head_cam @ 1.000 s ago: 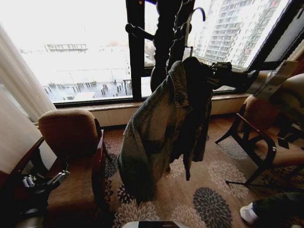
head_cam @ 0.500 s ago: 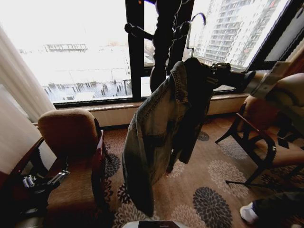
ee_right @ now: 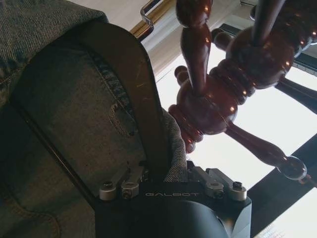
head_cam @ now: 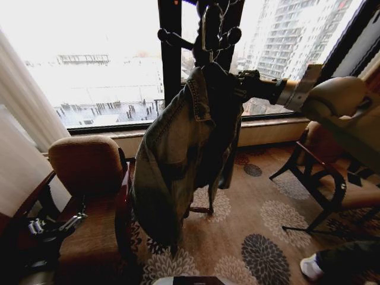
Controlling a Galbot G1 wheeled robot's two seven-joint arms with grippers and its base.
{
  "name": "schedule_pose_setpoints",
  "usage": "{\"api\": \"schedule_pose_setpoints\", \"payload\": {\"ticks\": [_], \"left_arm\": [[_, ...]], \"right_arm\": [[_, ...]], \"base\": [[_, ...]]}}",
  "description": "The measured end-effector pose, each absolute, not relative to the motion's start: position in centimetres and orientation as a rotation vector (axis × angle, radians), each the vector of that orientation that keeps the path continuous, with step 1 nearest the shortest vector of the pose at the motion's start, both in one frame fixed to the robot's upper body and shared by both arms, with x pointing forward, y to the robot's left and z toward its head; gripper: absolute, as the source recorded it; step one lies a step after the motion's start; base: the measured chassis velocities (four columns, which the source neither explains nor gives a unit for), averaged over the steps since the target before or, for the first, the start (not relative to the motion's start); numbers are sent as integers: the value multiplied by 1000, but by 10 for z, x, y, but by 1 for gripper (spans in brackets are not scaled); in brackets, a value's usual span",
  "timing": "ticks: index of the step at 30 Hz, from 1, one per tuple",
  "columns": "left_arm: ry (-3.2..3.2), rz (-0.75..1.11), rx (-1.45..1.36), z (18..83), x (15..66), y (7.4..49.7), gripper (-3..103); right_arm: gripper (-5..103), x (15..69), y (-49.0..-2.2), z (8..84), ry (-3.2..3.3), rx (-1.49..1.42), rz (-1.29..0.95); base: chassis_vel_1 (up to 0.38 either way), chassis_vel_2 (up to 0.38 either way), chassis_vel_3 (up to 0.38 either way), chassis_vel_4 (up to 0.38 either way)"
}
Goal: Pick up the clothes from the bed and hang them on the clothes hanger.
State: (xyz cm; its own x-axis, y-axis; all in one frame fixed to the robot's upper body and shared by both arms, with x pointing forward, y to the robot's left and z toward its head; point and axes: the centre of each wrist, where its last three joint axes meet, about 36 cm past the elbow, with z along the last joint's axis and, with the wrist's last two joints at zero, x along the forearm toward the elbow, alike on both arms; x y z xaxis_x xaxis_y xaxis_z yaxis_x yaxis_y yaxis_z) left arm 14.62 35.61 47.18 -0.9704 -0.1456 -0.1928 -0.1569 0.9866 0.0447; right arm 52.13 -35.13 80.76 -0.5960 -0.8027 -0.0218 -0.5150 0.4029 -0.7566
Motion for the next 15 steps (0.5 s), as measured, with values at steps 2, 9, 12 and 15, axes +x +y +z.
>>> {"api": "schedule_pose_setpoints", "payload": {"ticks": [2,9,12,15], "left_arm": [[2942,88,-226,472,146,356,100],[2942,88,-226,472,146,356,100],[2942,88,-226,472,146,356,100],[2942,88,-226,472,146,356,100]], "right_arm": [[28,520,-356,808,2290,-1121,-1032],[28,510,-380,808,2323,-1070,-1030],[28,510,-387,808,2334,-1055,-1028],[28,510,-393,806,2344,-1041,-1021]], "base": [[0,0,0,0],[0,0,0,0],[0,0,0,0],[0,0,0,0]]}}
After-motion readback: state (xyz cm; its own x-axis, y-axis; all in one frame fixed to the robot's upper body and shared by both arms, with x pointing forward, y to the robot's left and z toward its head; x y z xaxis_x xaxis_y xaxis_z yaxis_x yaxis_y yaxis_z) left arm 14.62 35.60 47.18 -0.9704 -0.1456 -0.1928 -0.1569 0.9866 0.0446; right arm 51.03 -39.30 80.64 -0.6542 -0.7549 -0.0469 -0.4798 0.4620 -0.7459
